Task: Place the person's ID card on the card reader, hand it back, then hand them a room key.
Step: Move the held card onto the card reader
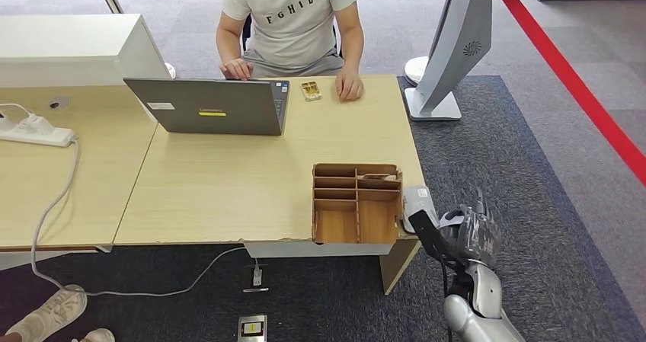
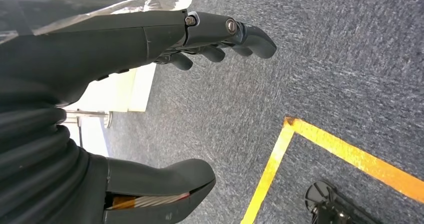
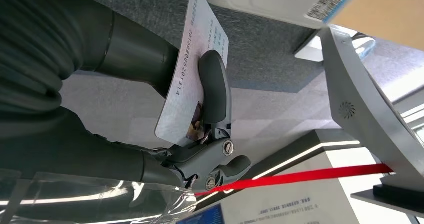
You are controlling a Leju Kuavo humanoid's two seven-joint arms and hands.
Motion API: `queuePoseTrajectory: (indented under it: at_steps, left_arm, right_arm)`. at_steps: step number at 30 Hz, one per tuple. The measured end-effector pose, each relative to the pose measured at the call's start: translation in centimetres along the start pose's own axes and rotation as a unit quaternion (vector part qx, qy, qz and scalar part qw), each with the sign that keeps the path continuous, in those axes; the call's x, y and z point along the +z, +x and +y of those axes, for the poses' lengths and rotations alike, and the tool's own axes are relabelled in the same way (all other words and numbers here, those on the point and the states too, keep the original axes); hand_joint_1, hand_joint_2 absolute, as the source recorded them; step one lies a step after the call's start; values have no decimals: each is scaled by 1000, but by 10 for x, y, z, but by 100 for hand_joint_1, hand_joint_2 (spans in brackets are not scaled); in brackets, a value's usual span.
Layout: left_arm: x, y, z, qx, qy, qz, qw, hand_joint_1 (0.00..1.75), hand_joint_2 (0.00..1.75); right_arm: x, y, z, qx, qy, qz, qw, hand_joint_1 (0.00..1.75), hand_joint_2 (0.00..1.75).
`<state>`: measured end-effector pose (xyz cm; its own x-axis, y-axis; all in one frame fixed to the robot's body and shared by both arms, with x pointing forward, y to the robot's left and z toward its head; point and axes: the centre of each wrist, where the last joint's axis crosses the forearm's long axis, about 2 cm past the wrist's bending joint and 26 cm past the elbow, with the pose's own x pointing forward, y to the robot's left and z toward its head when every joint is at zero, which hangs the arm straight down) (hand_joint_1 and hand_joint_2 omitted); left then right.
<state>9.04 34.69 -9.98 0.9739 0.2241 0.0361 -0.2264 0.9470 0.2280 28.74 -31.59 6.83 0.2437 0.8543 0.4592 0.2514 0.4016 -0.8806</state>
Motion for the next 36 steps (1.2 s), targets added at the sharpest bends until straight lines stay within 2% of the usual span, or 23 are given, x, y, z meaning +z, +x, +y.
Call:
queuePoseTrajectory:
  at_steps: [8,18,26,36]
  left_arm:
    - [0,0,2,2,1,-2,1000,0,175]
    - [0,0,2,11,7,-2,1000,0,175]
    - [-1,-2,3,14,4,-3,1000,0,175]
    - [-2,-3,5,4,-6,-6,1000,0,175]
  right_arm:
    - [6,-12,15,25,33,5,999,175,175]
    - [3,-3,23,29,24,-10,999,175,175]
    - [-10,-2,6,76,-39,-49,995,175,175]
    - [-23,-14,-20,57,-98,-20,993,175,175]
